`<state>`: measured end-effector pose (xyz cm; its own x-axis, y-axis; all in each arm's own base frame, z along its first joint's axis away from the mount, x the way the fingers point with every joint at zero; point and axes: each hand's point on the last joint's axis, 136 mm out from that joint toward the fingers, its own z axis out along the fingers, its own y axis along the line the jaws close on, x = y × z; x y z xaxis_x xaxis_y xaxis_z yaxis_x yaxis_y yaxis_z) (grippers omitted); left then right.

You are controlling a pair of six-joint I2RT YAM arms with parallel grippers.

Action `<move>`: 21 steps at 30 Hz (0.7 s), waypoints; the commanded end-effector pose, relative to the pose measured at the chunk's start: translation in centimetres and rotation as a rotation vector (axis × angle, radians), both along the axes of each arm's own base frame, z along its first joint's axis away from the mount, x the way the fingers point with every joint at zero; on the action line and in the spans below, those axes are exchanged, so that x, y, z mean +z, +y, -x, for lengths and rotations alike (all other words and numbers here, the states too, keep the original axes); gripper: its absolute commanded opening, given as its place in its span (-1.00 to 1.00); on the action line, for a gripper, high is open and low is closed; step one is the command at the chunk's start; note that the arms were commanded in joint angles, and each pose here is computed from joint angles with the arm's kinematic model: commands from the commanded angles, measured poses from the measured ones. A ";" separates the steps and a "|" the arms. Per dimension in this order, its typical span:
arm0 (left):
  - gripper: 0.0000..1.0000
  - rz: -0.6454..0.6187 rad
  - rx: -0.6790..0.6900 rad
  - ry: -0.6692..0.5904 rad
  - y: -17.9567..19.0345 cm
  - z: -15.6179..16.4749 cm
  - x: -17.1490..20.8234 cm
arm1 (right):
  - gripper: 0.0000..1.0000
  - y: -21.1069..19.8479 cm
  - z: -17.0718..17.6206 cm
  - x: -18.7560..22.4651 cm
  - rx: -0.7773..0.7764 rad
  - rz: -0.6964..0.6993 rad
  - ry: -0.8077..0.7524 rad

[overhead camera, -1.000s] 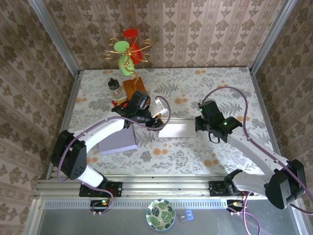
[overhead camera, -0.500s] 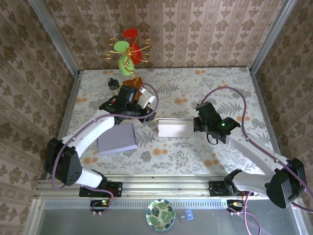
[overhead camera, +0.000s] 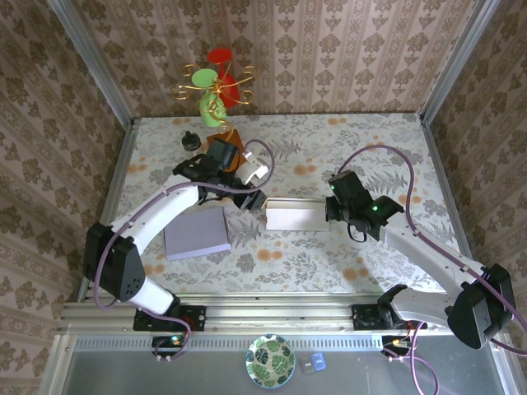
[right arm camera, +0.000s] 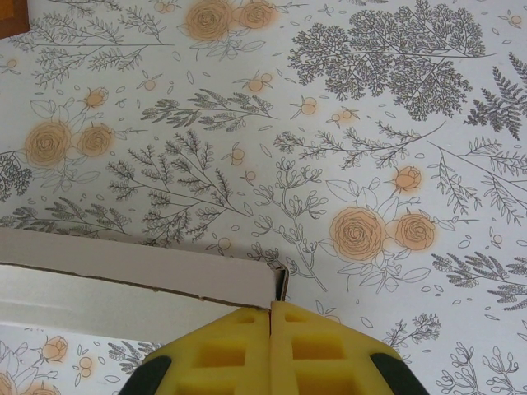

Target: Fold the paper box

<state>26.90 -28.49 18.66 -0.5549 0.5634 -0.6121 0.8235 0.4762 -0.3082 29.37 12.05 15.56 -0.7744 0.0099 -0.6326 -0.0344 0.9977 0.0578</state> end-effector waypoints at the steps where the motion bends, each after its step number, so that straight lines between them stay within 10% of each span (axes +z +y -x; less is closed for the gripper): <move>1: -0.09 -0.029 -0.060 -0.024 -0.3 0.2 0.3 | -1.00 -0.4 0.7 -0.6 -0.020 0.025 0.048; 21: -0.58 -0.135 -0.056 -0.013 -0.9 -0.6 -1.9 | -1.00 -0.5 0.8 -0.8 -0.017 0.026 0.052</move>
